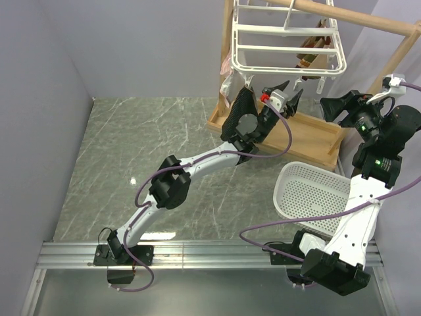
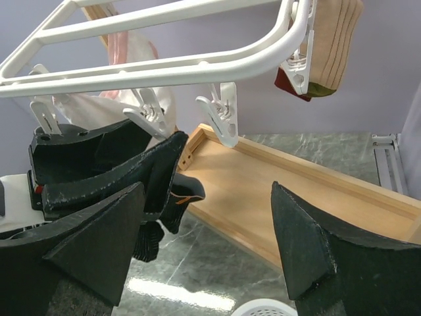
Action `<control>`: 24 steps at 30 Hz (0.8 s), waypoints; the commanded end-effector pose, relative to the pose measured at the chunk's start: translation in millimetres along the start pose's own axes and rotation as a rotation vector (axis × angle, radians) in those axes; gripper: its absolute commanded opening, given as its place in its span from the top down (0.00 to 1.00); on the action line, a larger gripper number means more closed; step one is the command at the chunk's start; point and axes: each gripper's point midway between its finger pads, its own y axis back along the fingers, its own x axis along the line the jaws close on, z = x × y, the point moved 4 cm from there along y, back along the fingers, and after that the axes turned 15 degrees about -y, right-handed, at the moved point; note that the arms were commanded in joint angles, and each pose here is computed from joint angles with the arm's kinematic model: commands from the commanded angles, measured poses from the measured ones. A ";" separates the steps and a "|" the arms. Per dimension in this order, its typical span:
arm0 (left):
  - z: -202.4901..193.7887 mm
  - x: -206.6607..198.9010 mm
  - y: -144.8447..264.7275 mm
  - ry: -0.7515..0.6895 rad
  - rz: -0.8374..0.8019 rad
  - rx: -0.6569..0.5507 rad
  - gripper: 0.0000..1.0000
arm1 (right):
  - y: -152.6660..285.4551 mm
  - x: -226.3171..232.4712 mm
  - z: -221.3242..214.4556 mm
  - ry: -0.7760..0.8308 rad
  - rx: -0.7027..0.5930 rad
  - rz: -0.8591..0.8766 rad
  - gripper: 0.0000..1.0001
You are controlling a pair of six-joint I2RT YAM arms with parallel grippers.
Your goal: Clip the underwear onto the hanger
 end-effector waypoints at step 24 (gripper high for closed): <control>74.9 16.1 3.2 0.031 -0.054 -0.142 1.00 | -22.3 60.6 -31.7 0.051 -0.117 0.326 0.31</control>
